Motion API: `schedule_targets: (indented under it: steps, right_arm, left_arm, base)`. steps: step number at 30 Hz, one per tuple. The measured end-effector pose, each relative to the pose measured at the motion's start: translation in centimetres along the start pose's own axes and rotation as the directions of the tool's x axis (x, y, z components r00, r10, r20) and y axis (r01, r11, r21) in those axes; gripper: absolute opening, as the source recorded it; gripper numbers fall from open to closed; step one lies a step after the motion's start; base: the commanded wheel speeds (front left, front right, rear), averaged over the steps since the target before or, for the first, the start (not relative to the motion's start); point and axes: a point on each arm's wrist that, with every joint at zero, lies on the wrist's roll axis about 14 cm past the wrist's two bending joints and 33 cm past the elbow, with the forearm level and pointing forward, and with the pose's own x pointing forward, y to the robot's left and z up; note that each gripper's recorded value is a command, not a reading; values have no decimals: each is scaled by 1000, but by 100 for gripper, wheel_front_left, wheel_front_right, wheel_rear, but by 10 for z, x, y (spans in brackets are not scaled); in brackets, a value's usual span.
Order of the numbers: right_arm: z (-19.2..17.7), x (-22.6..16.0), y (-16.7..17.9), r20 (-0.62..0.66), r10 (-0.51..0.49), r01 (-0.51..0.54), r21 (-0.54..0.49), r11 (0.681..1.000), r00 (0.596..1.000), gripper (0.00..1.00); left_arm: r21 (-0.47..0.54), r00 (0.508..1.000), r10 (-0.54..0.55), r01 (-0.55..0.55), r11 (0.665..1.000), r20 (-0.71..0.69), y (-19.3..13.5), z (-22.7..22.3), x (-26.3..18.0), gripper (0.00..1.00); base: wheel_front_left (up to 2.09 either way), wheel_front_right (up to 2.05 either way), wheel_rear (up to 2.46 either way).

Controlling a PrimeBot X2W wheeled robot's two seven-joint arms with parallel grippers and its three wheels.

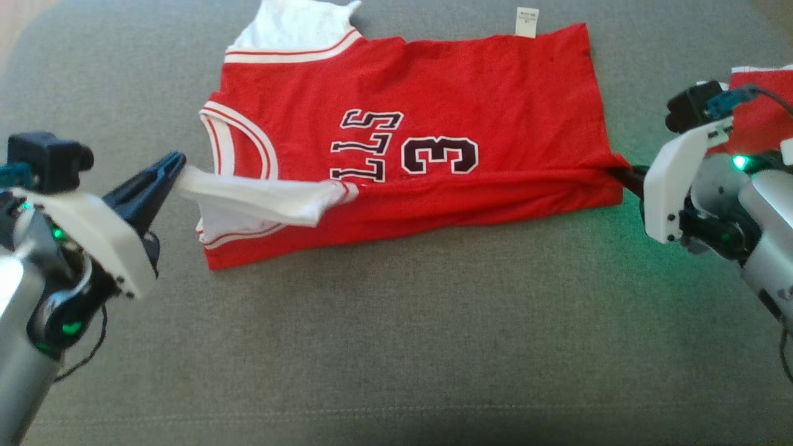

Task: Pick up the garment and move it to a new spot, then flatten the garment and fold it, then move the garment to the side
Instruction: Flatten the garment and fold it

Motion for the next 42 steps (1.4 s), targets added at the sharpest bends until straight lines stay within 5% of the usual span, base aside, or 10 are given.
schedule_targets:
  steps: [14, 15, 16, 17, 18, 25, 30, 38, 42]
  right_arm:
    - [1, 33, -1, -5, -4, 4, 4, 1000, 1000, 0]
    - [3, 35, -1, 5, -5, 5, 6, 1000, 1000, 16]
    - [8, 36, -3, 29, -9, 8, 11, 1000, 1000, 82]
    - [12, 38, -5, 52, -15, 14, 23, 1000, 999, 100]
    - [15, 39, -6, 67, -20, 18, 32, 999, 998, 100]
    - [43, 34, -18, 257, -76, 63, 57, 996, 963, 100]
    - [74, 10, -23, 472, -121, 83, 101, 991, 873, 100]
    - [54, -9, -2, 603, -173, -7, 284, 959, 779, 100]
    - [45, -18, 15, 637, -175, -79, 350, 934, 751, 100]
  left_arm:
    - [7, 996, 37, -37, 999, -78, 14, -28, 58, 0]
    - [4, 996, 43, -43, 999, -76, 15, -29, 61, 0]
    - [-1, 996, 50, -50, 999, -69, 17, -30, 63, 0]
    - [-5, 996, 64, -64, 998, -57, 19, -29, 66, 20]
    - [-10, 996, 78, -78, 997, -42, 21, -27, 68, 100]
    - [-103, 956, 230, -214, 971, 184, 39, 8, 71, 100]
    - [-243, 896, 322, -254, 936, 305, 37, 28, 56, 100]
    - [-413, 848, 429, -286, 865, 310, 12, 3, 16, 100]
    - [-423, 879, 417, -294, 857, 234, -11, -37, 8, 100]
  base:
    - [0, 0, 0]
    - [0, 0, 0]
    - [0, 0, 0]
    - [0, 0, 0]
    - [0, 0, 0]
    - [0, 0, 0]
    - [0, 0, 0]
    - [0, 0, 0]
    - [0, 0, 0]
